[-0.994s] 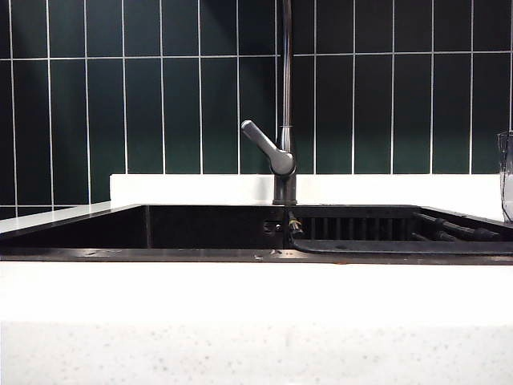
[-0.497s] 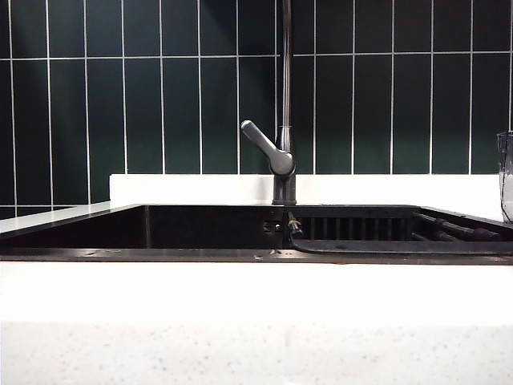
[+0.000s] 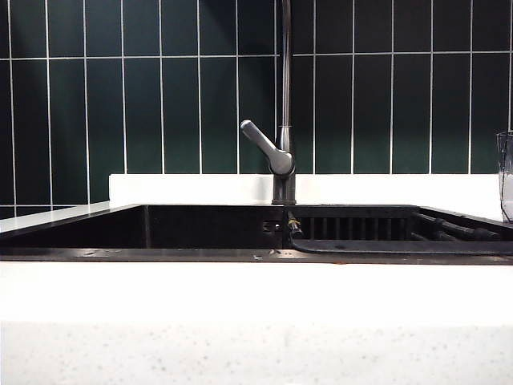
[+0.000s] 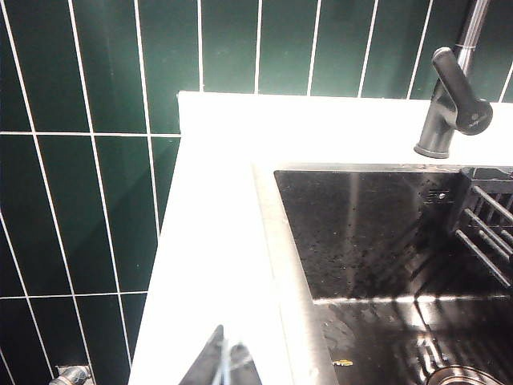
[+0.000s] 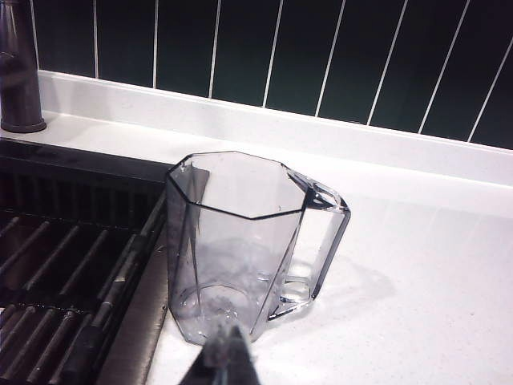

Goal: Pick up the mug next to the sink, go to the faucet to get some water, pour the water into the sink, and finally put the mug back to its place.

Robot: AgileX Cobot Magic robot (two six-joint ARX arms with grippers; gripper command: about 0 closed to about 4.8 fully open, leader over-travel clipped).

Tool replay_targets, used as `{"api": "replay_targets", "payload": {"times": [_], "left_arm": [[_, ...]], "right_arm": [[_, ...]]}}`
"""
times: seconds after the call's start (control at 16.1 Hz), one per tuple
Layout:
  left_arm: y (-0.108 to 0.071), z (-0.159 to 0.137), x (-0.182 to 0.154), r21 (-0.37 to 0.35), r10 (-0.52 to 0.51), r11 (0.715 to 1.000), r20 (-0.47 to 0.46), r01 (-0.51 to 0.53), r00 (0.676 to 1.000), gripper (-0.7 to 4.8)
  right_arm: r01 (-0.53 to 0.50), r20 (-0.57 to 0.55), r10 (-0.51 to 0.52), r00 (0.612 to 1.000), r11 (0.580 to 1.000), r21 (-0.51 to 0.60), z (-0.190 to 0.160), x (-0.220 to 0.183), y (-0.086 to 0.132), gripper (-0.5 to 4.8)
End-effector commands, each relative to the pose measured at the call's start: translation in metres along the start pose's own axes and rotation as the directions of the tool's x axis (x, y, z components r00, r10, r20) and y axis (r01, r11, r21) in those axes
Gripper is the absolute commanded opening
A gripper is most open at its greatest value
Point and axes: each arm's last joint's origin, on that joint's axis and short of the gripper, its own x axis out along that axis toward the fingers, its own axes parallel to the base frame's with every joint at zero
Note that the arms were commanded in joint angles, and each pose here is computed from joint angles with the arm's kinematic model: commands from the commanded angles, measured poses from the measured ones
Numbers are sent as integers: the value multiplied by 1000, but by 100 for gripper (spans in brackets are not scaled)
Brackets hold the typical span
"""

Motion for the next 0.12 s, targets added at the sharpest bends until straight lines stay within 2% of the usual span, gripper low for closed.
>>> {"api": "replay_targets", "payload": {"times": [0.06, 0.12], "left_arm": [[0, 1, 0, 1, -4, 1000, 9, 4, 1000, -5], [0, 1, 0, 1, -4, 1000, 9, 4, 1000, -5]], "right_arm": [[0, 16, 0, 1000, 1000, -1, 2, 0, 0, -1], [0, 16, 0, 1000, 1000, -1, 2, 0, 0, -1]]}}
